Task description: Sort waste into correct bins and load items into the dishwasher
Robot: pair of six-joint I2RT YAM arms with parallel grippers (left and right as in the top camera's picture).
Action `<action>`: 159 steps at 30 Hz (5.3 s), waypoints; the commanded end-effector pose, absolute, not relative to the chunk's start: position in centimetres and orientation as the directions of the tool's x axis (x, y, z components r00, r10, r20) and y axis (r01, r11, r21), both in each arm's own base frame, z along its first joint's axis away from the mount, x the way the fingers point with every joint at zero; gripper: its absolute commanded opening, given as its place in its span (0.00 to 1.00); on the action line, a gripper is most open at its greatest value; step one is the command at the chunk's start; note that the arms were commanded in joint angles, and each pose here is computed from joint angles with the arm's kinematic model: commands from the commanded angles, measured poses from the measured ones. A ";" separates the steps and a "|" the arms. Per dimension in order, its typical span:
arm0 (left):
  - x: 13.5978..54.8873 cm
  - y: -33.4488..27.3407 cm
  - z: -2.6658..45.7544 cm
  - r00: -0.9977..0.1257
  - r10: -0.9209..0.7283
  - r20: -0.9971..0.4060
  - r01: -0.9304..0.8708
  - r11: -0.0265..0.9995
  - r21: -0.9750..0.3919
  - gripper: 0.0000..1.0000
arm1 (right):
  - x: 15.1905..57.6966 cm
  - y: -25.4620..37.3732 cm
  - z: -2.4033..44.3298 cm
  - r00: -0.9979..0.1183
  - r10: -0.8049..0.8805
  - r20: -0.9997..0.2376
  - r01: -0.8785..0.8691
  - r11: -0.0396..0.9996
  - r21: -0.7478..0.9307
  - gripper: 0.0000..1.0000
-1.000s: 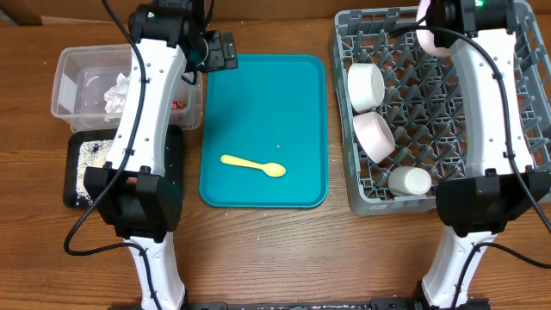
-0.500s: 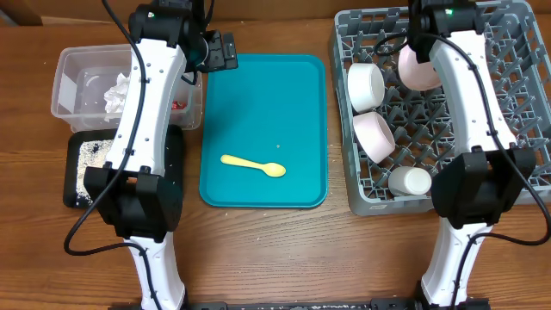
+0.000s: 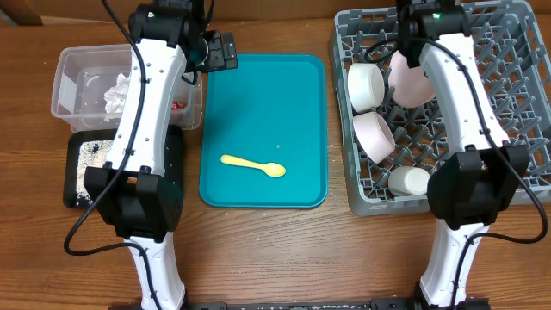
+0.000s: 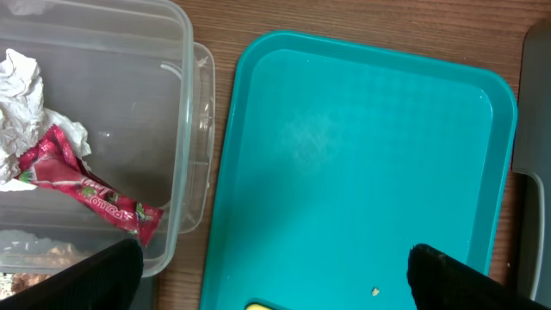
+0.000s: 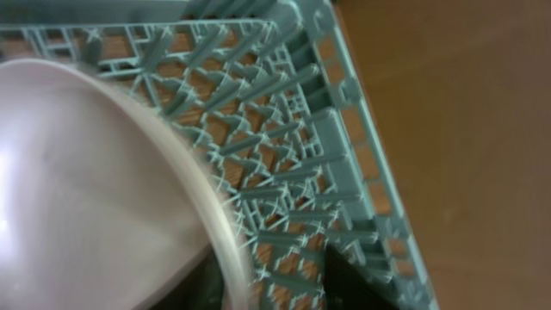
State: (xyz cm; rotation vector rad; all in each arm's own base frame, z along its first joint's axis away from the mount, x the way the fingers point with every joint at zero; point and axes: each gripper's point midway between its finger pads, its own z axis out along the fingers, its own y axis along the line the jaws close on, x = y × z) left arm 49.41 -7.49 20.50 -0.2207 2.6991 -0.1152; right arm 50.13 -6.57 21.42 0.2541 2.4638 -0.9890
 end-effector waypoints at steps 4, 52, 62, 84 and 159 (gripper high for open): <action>49.5 -7.6 20.8 -0.891 -0.174 -0.420 -0.139 0.984 -0.112 1.00 | 50.6 -4.0 22.6 -0.850 -0.025 -0.526 0.329 0.756 -0.566 1.00; 49.5 -7.6 20.8 -0.891 -0.174 -0.420 -0.139 0.984 -0.112 1.00 | 30.8 27.8 1.6 -0.983 0.149 0.107 0.174 0.945 0.277 0.48; 49.5 -7.6 20.8 -0.891 -0.174 -0.420 -0.139 0.984 -0.112 1.00 | 30.5 28.0 0.1 -0.972 0.211 0.105 0.233 0.931 0.281 0.37; 49.5 -7.6 20.8 -0.891 -0.174 -0.420 -0.139 0.984 -0.112 1.00 | 31.9 28.1 0.6 -0.982 0.187 0.034 0.189 0.939 0.288 0.04; 49.5 -7.6 20.8 -0.891 -0.174 -0.420 -0.139 0.984 -0.112 1.00 | 35.0 30.2 -3.7 -0.953 0.299 -0.048 0.279 0.930 0.240 0.16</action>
